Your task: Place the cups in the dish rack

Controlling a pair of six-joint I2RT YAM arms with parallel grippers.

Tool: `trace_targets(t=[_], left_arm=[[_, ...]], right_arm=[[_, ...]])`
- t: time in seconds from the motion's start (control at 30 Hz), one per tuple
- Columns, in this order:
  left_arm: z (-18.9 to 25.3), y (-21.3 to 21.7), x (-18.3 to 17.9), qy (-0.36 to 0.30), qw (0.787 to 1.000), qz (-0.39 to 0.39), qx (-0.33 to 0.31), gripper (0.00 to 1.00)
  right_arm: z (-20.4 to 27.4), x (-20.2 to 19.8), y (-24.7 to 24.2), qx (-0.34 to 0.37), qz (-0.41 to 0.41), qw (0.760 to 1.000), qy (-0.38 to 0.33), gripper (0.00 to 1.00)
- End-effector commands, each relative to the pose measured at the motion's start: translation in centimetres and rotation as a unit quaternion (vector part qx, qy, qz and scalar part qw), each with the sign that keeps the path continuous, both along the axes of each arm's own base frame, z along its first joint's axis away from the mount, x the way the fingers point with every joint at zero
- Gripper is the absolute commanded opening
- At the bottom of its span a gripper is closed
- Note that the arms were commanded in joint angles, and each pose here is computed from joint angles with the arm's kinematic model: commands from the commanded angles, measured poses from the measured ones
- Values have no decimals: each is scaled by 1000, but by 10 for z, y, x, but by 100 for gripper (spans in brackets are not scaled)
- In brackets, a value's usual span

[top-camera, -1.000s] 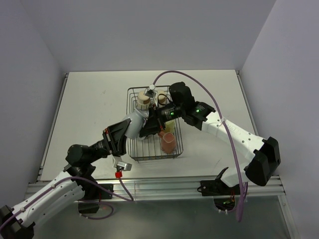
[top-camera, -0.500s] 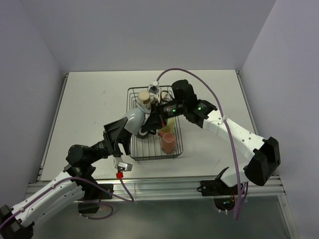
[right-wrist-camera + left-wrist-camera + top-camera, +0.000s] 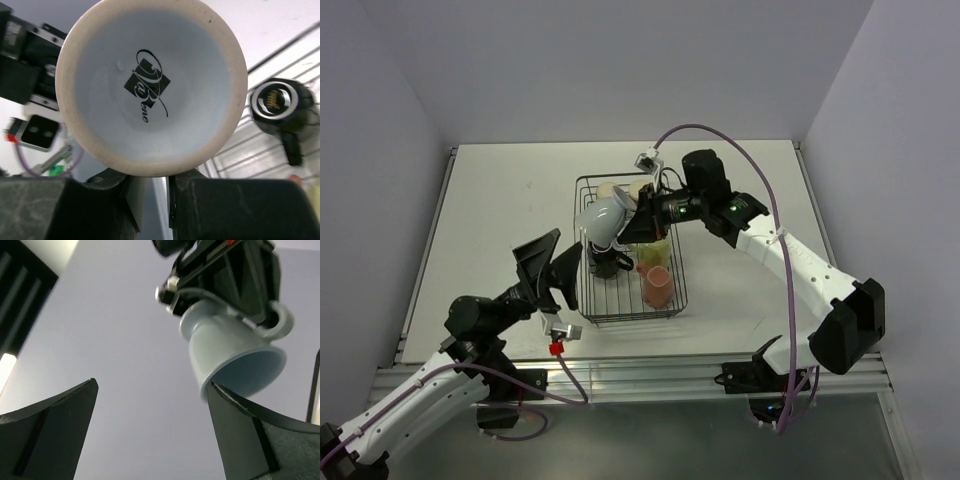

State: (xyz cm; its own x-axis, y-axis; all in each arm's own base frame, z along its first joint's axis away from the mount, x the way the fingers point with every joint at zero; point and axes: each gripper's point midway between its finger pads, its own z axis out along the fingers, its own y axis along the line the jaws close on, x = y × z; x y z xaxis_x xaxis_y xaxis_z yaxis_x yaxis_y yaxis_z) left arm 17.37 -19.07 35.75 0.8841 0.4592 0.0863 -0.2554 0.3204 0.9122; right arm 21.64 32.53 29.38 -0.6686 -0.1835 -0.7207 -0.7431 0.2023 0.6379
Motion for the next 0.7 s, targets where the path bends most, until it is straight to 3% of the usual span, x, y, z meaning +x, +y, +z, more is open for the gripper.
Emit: trace_targets(t=[0.0,0.2,0.3,0.4,0.5,0.53,0.6,0.63,0.67], left_arm=[[27,23,9,41,997,38,-60,99],[44,51,21,125,980,73,-138,99],[58,69,35,209,950,94,-214,99],[64,77,50,313,896,94,-301,99],[72,84,48,355,863,72,-351,99],[68,83,52,390,837,62,-379,99],[71,87,55,424,804,56,-413,99],[59,86,61,462,774,59,-429,99],[60,85,60,478,763,55,-433,99]], right_arm=[[43,6,-13,25,-9,992,-126,0],[21,13,-28,-24,-28,981,-190,0],[8,19,-32,-56,-35,972,-226,0],[-7,18,-32,-79,-21,962,-260,0],[-19,18,-31,-93,-5,955,-280,0],[-21,18,-31,-95,0,953,-287,0],[-27,17,-28,-100,17,947,-304,0],[-28,18,-28,-102,26,942,-318,0],[-31,17,-26,-105,36,941,-321,0]])
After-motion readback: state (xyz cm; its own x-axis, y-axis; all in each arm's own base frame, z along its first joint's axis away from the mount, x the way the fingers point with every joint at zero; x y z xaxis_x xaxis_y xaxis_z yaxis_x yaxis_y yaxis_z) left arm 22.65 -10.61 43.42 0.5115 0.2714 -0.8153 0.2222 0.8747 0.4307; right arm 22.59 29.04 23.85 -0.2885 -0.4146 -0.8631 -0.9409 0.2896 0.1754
